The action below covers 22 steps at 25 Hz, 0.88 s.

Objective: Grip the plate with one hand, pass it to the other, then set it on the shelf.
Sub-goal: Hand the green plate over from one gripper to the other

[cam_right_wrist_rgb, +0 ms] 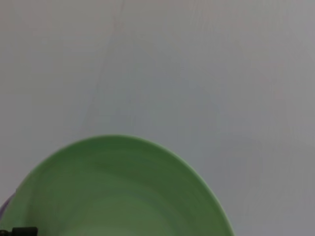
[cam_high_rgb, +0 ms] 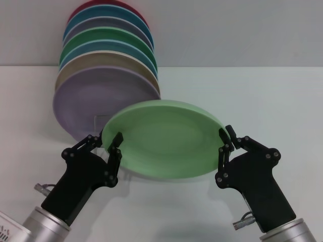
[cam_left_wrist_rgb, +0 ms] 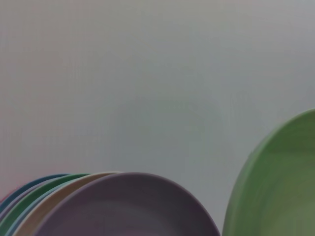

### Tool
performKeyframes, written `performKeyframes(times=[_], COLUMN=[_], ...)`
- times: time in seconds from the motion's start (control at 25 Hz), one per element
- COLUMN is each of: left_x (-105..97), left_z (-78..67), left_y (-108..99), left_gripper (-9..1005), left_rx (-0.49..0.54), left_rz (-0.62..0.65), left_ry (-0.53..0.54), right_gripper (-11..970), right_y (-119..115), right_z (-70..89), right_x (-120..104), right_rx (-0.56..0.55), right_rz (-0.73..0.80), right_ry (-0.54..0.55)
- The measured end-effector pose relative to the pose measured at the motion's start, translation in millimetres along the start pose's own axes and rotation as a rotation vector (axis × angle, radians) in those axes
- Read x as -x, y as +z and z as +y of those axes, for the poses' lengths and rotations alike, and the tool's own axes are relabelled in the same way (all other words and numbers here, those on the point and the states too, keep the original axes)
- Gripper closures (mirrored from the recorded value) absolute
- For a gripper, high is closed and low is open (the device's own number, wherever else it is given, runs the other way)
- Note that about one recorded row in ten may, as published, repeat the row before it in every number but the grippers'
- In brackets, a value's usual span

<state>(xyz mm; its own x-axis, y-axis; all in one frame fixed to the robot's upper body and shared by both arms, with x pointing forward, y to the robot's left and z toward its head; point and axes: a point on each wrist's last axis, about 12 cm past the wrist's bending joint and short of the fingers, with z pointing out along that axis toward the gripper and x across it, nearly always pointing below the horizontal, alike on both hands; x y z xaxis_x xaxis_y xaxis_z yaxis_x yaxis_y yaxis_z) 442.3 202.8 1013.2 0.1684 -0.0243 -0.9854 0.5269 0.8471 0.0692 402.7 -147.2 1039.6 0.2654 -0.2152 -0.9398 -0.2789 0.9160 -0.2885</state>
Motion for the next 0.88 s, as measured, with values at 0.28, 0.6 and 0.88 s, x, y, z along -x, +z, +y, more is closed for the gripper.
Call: performKeyframes(times=[0.28,0.6,0.88], left_x=[-0.2,-0.9,-1.1], left_z=[1.2,3.9,3.5], left_y=[-0.3,-2.2,-1.7], left_gripper=[868,884,903], left_rx=[-0.001,0.009,0.004], left_rz=[0.002,0.007,0.007], left_ry=[0.004,0.007,0.007], right_gripper=[816,811,807], right_y=[0.3,-1.0,-0.5], right_z=[-0.2,-0.4,-0.2], right_x=[0.1,-0.2,-0.3], right_rx=[-0.002,-0.013,-0.011], right_rz=[0.000,0.006,0.008], right_ry=[-0.001,-0.017,-0.017])
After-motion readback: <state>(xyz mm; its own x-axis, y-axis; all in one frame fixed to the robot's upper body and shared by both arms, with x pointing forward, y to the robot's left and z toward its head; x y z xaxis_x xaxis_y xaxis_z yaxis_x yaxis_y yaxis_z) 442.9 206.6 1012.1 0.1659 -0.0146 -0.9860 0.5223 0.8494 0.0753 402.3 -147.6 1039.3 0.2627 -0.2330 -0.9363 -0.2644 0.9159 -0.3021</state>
